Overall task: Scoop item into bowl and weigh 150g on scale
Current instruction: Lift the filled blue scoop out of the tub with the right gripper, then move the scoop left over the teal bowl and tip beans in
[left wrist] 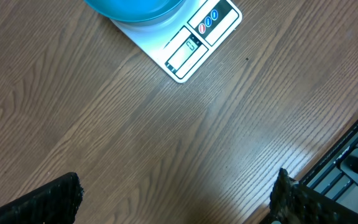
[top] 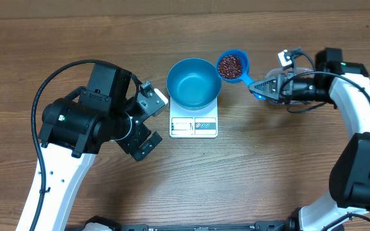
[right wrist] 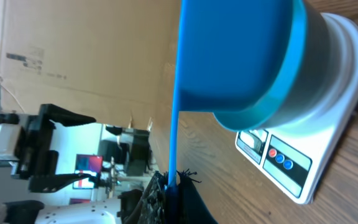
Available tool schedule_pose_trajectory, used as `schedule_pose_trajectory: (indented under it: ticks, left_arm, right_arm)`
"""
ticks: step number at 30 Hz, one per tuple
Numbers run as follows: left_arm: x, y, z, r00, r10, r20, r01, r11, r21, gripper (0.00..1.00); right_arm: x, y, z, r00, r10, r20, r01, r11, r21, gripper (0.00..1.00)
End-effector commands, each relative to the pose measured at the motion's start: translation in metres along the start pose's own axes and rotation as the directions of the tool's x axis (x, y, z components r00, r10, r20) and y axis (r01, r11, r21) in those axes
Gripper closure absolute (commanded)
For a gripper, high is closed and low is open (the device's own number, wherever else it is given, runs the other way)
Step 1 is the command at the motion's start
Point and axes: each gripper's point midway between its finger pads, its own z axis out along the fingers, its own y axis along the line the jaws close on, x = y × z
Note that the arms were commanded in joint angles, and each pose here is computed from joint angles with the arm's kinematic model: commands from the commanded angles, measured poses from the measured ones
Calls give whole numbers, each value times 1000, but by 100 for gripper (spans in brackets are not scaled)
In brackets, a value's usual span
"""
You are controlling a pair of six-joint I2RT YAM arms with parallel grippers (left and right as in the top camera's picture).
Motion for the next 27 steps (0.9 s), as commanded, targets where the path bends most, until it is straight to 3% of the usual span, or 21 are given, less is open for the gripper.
schedule_pose_trajectory:
  ticks: [1,10,16,27]
  left_arm:
    - [-5,0,-8,1000,7,29,-7,1000,-13,1]
    - [-5,0,-8,1000,7,29,-7,1000,-13,0]
    - [-5,0,-8,1000,7,29,-7,1000,-13,0]
    - [-5,0,-8,1000,7,29,-7,1000,-13,1]
  right_arm:
    - [-9,2,15,1000,0,-26,1,999,34,96]
    - [-9,-16,40,986,-126,-111,147,967,207,96]
    - [-7,-9,59,960,-221,-170,254,943,213,96]
    - [-9,-18,77,896,-333,-292,426,831,358,96]
